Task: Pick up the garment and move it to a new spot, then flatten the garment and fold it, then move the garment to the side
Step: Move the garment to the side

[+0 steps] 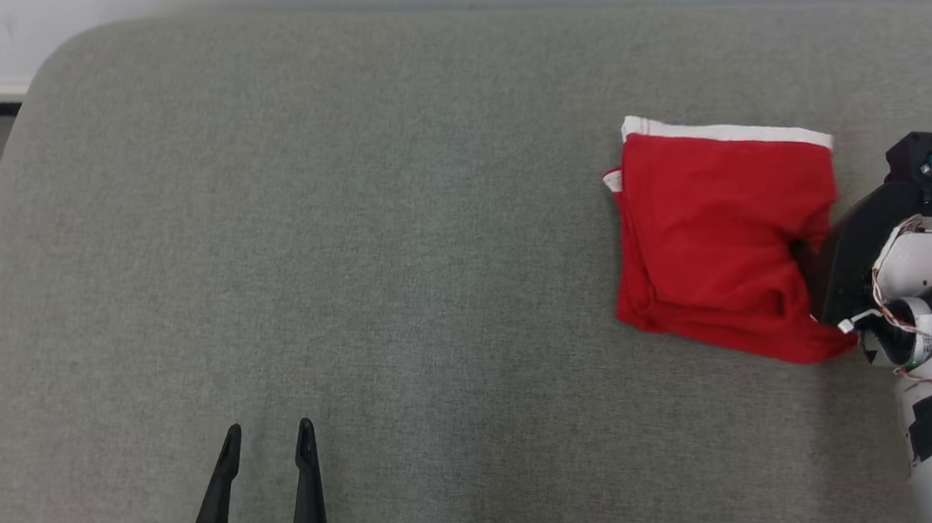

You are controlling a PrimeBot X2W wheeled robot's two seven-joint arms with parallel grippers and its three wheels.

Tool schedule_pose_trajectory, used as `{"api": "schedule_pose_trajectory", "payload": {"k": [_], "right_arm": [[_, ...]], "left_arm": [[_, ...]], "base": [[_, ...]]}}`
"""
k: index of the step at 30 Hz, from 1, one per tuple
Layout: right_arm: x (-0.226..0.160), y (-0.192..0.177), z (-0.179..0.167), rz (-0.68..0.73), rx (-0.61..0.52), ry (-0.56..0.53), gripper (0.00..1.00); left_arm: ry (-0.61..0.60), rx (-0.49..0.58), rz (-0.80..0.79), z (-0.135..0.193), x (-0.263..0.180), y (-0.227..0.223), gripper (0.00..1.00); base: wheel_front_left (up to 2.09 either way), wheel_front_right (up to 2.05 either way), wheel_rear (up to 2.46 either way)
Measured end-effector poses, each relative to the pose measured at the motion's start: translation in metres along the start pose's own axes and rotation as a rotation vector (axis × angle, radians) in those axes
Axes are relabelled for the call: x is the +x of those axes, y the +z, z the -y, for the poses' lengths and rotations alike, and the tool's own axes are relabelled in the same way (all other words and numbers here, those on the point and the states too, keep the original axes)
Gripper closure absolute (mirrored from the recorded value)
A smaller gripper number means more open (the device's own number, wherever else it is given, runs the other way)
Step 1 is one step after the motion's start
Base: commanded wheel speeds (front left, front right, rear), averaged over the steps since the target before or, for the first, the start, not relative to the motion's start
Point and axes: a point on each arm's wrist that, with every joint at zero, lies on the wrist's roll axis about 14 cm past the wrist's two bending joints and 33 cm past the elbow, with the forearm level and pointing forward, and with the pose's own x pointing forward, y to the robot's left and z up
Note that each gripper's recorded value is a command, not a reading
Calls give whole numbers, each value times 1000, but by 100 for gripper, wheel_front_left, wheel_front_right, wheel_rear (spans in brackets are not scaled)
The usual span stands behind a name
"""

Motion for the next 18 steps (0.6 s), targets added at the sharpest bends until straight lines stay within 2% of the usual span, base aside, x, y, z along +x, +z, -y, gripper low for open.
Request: {"api": "schedule_pose_trajectory", "payload": {"k": [5, 6, 8, 11, 18], "right_arm": [[21, -13, -24, -58, -21, 51, 0], [23, -15, -27, -67, -26, 59, 19], [24, -17, -31, -76, -45, 67, 100], [22, -19, -33, -81, -80, 75, 100], [5, -15, -14, -45, -160, 38, 100]], "left_arm": [[21, 6, -29, -7, 1, -8, 0], [23, 6, -33, -7, 1, -10, 0], [22, 5, -33, -7, 2, -10, 0], [4, 3, -22, -1, 7, -7, 0], [-41, -5, 1, 13, 15, -1, 0]], "base": [[0, 0, 0], [0, 0, 0], [0, 0, 0], [0, 0, 0], [0, 0, 0]]}}
